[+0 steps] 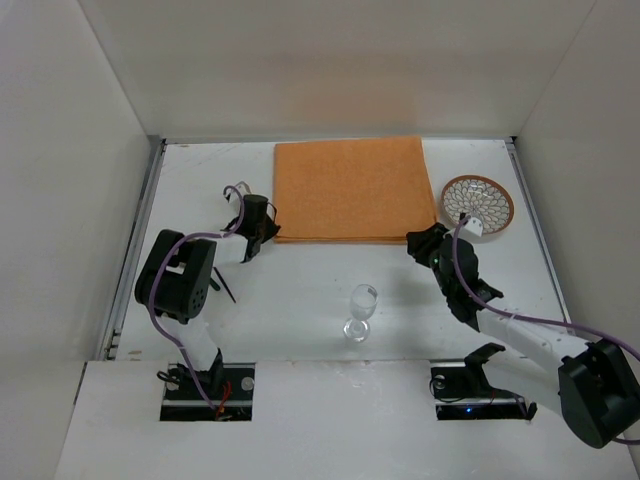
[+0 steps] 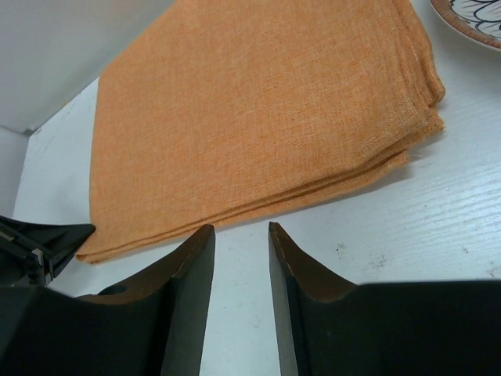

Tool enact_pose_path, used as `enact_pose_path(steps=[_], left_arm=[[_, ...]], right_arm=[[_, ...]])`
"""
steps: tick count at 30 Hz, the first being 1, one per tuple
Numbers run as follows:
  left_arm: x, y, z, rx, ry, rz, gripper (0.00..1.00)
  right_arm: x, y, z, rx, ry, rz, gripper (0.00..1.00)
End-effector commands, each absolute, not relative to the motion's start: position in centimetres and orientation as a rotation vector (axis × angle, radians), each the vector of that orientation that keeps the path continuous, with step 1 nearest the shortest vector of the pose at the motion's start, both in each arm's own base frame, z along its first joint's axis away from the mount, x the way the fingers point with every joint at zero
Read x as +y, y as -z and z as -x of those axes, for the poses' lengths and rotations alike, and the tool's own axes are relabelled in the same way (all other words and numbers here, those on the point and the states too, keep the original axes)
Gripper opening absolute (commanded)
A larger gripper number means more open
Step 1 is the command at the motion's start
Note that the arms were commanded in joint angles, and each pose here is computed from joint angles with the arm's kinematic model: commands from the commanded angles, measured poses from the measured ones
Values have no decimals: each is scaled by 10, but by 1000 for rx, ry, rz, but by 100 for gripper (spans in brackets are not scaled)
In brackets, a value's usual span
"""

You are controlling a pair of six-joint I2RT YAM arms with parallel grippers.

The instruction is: Set the dinner table for one person

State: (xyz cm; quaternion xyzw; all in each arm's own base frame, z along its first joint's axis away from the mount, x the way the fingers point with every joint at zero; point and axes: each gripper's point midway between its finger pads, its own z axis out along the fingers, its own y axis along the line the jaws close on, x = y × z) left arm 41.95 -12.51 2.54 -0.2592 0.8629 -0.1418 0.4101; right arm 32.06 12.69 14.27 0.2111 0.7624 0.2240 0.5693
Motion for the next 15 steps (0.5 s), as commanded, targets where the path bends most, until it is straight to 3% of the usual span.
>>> enact_pose_path(steps=[1, 9, 15], left_arm=[[-95, -22, -410, 2145, 226, 721, 3], [-79, -12, -391, 2149, 196, 777, 4], [-74, -31, -396, 2080, 197, 784, 23]], right_arm=[[131, -172, -329, 1716, -569, -478, 40], [131, -172, -330, 1711, -567, -478, 50], [131, -169, -332, 1722, -550, -466, 60]])
